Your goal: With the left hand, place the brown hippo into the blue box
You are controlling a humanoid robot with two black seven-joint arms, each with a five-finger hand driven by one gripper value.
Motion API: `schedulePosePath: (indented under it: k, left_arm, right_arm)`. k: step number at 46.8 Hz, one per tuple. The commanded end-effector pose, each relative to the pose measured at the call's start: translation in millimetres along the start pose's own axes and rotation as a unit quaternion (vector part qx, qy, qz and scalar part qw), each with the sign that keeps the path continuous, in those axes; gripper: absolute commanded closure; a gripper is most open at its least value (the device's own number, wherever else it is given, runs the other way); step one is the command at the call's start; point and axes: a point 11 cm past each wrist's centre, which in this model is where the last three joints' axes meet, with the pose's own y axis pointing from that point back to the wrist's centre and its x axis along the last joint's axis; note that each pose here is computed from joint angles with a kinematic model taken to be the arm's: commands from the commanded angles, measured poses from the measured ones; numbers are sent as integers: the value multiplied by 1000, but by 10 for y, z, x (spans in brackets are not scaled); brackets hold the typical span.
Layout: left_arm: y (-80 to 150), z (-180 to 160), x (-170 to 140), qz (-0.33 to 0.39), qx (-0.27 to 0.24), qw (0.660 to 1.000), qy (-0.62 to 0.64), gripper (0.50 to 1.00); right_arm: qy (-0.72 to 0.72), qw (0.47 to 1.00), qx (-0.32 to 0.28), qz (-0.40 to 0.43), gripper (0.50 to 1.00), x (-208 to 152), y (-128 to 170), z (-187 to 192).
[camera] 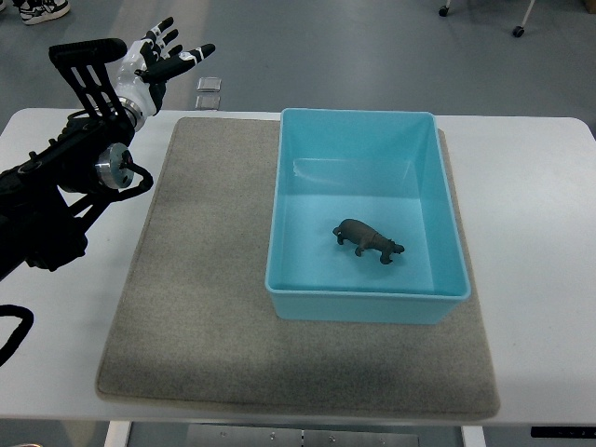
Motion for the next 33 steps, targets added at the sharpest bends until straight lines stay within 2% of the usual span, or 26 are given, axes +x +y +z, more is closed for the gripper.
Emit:
schedulePosePath:
  k: [1,10,33]
  left_arm:
    - [19,-12,97,13,-7,1000,14,504]
    - [50,-2,291,42,-16,997,64,504]
    - [84,-60,293,32,-22,997,70,501]
  right_arm:
    - [0,1000,0,0,564,0,0,0]
    - [0,1000,0,0,564,0,0,0]
    - [0,1000,0,0,564,0,0,0]
